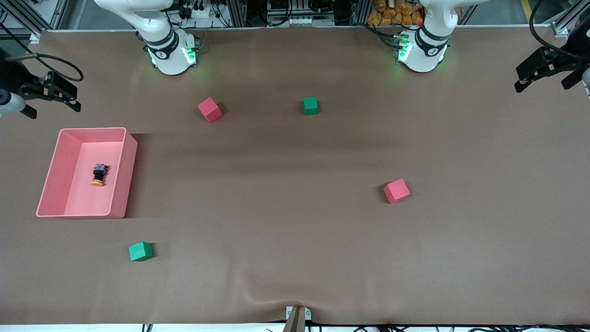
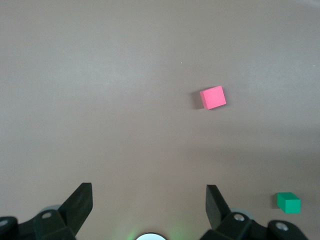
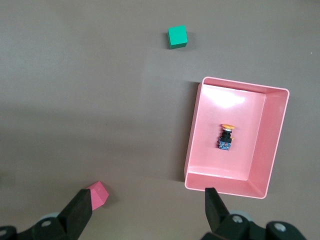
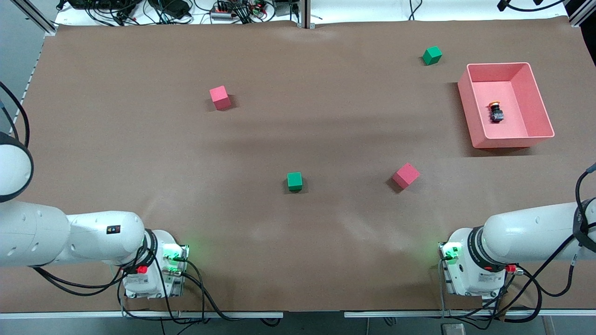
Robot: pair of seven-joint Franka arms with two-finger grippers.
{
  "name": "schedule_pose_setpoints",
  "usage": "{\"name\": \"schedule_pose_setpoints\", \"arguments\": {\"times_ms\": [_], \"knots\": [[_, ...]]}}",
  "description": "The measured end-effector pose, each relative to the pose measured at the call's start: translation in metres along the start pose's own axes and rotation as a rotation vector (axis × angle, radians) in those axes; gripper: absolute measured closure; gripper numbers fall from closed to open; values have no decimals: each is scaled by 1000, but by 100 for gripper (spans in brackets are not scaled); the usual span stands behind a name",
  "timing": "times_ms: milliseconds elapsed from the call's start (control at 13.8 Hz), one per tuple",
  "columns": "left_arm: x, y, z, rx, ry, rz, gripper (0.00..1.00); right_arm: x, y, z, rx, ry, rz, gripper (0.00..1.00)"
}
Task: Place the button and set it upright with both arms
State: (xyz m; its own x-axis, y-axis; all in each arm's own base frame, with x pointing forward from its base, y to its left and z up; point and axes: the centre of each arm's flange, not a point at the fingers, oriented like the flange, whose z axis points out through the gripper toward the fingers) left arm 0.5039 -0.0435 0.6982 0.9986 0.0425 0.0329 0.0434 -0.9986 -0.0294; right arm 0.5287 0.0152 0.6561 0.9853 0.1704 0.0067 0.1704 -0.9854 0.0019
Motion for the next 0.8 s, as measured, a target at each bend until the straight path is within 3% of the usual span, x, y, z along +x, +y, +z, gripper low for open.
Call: {"name": "schedule_pose_setpoints", "arguments": {"times_ms": [509,799], "knots": [[0,2,1,0,-4,3,0,2,1,4,1,-7,2,0],[-2,4,4,4,-32,8,0,23,46,56,14,-90,72,0]]}}
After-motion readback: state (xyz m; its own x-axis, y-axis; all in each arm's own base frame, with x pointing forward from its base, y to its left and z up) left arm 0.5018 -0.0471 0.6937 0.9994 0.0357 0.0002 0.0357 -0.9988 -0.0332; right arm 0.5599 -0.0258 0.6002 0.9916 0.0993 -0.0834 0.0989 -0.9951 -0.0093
